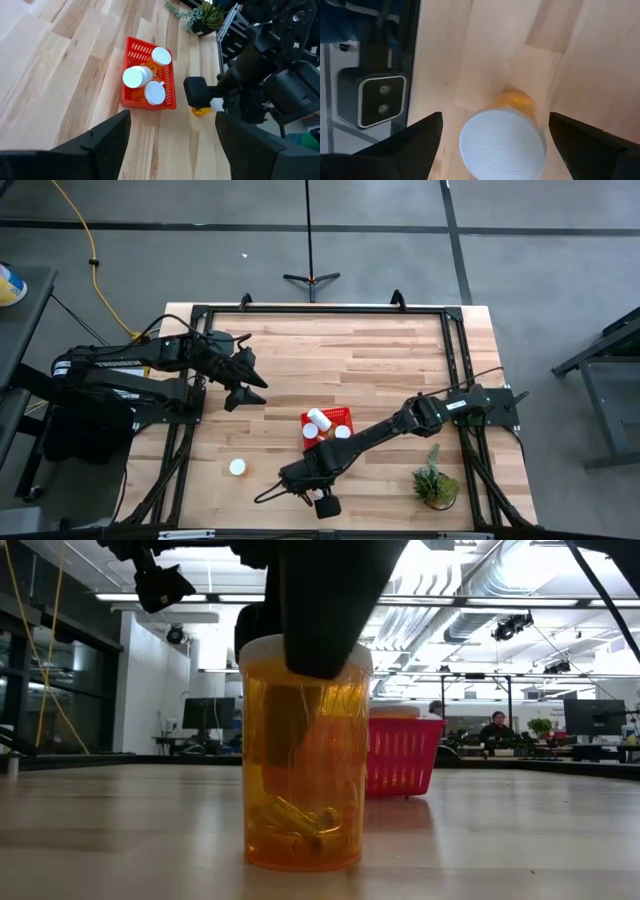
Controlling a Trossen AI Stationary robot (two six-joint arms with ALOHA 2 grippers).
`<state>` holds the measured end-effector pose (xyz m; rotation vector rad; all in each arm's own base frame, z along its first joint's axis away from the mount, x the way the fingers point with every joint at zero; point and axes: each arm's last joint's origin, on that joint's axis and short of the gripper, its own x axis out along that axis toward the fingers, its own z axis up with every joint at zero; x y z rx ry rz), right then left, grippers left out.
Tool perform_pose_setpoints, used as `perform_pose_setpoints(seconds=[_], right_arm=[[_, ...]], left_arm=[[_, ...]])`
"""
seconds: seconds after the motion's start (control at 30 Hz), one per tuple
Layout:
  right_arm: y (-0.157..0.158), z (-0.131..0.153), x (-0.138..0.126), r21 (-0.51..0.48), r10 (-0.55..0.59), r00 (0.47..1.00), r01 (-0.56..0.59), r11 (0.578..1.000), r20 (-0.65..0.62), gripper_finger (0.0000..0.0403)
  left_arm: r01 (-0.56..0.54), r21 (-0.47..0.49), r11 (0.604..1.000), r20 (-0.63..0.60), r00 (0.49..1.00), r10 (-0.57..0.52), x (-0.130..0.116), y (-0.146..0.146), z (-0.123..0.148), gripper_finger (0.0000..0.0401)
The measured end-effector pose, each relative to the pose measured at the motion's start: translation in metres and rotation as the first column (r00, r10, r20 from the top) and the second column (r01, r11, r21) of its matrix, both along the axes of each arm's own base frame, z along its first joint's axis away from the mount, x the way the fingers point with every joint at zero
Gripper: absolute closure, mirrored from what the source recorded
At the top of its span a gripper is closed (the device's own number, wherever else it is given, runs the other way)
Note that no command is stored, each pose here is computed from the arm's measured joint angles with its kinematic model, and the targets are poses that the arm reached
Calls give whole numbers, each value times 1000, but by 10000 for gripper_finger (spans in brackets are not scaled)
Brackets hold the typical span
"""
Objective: Pick and place pill bottles into a basket
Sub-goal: Put the orange pill bottle into the red basket
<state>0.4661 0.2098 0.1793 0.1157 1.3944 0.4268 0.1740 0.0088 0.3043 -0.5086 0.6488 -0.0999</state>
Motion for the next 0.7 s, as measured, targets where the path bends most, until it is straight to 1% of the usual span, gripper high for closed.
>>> perform_pose_setpoints(seconds=[0.27,0.7], right_arm=[[0,-1,0,-4,-15,1000,15,1000,-3,56],[0,-1,0,5,-22,1000,22,1000,-10,118]], left_arm=[[1,-2,1000,0,1000,-1,0,0,0,75],[2,-2,1000,0,1000,-2,0,0,0,75]])
